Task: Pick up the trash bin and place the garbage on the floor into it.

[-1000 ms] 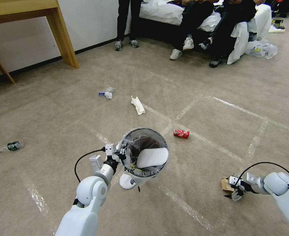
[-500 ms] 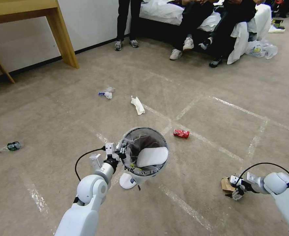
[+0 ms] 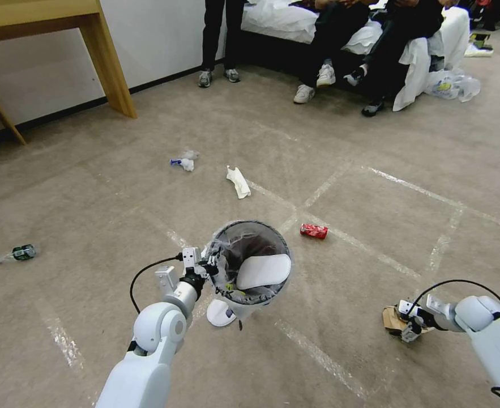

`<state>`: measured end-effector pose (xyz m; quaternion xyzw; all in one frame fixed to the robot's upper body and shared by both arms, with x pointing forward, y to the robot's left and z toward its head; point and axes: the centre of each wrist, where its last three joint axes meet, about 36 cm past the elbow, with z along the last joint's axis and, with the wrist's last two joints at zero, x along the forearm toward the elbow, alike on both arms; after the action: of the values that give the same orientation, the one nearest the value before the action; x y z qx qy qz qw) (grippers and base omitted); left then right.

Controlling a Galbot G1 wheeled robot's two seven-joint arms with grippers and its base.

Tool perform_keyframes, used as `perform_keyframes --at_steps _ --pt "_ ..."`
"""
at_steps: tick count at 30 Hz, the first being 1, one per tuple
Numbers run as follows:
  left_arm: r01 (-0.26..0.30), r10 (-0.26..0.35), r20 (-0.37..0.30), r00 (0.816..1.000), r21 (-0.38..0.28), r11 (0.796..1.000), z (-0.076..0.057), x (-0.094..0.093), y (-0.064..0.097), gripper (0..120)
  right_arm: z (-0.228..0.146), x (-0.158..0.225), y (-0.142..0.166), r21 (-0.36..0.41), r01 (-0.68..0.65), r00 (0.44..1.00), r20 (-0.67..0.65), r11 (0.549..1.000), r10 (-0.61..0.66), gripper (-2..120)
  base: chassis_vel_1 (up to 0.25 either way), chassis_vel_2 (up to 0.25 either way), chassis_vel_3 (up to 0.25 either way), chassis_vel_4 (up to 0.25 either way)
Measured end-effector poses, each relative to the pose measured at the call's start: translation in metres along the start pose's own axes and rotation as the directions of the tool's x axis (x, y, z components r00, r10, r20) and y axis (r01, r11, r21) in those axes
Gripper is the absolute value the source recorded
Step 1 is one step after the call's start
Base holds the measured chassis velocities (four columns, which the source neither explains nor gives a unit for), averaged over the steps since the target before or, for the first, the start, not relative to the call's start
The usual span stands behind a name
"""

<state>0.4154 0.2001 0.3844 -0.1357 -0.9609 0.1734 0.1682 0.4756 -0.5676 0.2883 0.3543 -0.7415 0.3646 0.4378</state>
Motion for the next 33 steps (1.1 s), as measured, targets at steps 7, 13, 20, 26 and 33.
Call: perform_keyframes --at_steps 7,13,20,26,33 --pt "0.001 -0.001 -0.002 1.000 0.004 1.000 0.002 -0.002 0.000 1 0.000 -0.004 -0.005 -0.007 -0.002 1.000 -0.006 1.000 0.002 100 0.000 0.000 0.000 0.000" --pt "-0.001 0.001 0.003 1.000 0.002 1.000 0.000 -0.003 0.000 1 -0.002 -0.005 -0.008 -0.004 -0.003 1.000 -0.007 1.000 0.003 100 0.000 0.000 0.000 0.000" --pt "0.000 0.000 0.001 1.000 0.002 1.000 0.000 -0.003 0.001 1 -0.001 -0.008 -0.009 -0.006 0.001 1.000 -0.016 1.000 -0.001 100 0.000 0.000 0.000 0.000" --pt "0.000 0.000 0.002 1.000 0.004 1.000 0.000 -0.004 0.000 1 0.002 -0.010 -0.008 -0.017 0.004 1.000 -0.025 1.000 -0.004 91 0.000 0.000 0.000 0.000" --pt "0.001 -0.001 0.000 1.000 0.006 1.000 0.001 -0.004 0.000 1 0.006 -0.013 -0.008 -0.026 0.002 0.999 -0.034 1.000 -0.003 66 0.000 0.000 0.000 0.000"
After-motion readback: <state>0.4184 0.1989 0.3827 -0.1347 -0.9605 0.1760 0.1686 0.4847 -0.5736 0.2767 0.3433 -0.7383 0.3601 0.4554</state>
